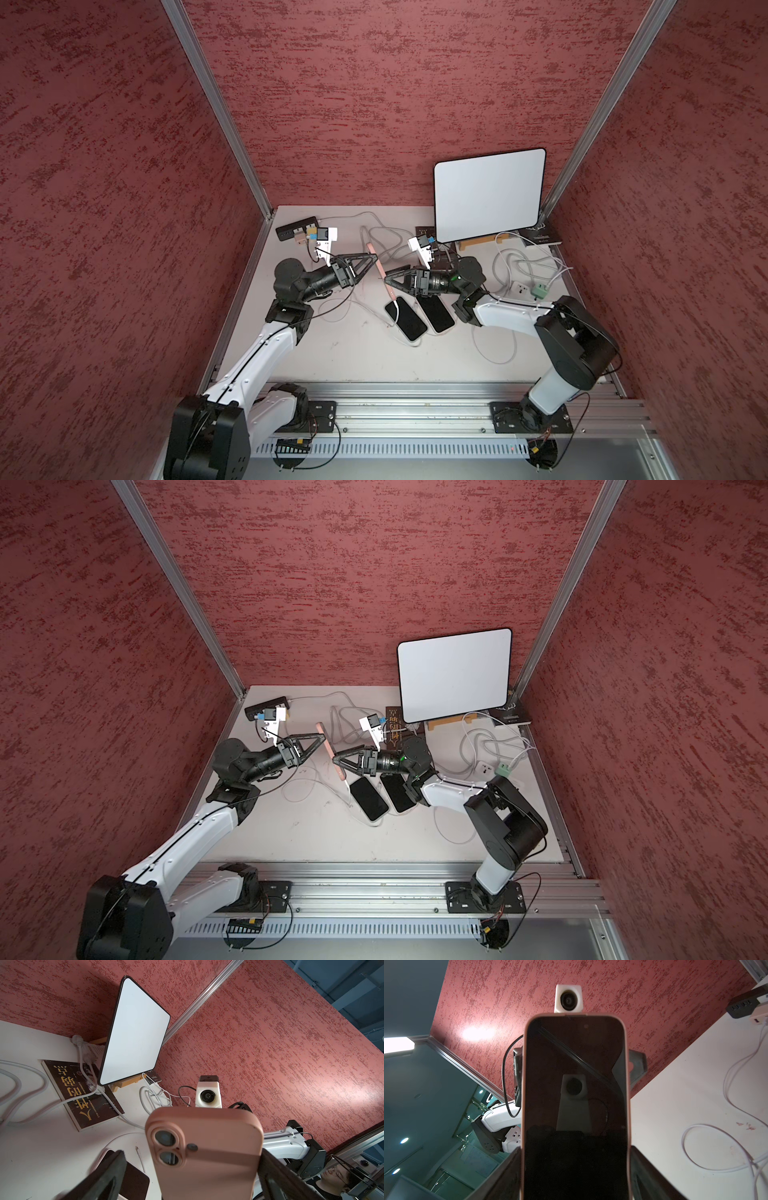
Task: Unplug the charging cable from the phone
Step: Pick up the phone at the center of the board.
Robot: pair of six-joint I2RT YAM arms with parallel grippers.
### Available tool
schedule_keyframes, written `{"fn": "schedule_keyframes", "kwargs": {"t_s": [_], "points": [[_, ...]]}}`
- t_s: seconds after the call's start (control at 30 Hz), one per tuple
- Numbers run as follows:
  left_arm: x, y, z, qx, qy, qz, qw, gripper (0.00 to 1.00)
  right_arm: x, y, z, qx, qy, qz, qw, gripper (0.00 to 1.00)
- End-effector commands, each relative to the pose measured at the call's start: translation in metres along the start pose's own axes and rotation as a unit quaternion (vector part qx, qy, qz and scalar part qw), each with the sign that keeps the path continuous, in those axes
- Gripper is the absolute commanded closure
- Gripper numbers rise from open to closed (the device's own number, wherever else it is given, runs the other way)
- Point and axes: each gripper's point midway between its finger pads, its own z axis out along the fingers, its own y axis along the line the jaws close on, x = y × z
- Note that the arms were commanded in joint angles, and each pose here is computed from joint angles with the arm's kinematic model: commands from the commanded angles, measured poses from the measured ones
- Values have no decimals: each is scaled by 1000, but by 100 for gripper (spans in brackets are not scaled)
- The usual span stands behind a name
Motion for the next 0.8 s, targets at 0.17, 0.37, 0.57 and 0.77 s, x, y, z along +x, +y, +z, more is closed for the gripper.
{"fn": "schedule_keyframes", "kwargs": {"t_s": [0.17, 0.37, 0.57, 0.77], "points": [[4, -14, 4, 22, 12, 25, 999, 0, -5, 18, 6, -32, -3, -36, 999, 91], [5, -17, 6, 27, 15, 31, 999, 0, -2, 13, 7, -27, 2, -30, 999, 90], [5, -18, 8, 30, 15, 34, 999, 8, -1, 12, 10, -30, 5, -28, 999, 90], [5, -19, 8, 31, 15, 36, 999, 22, -1, 11, 11, -30, 6, -27, 999, 90]]}}
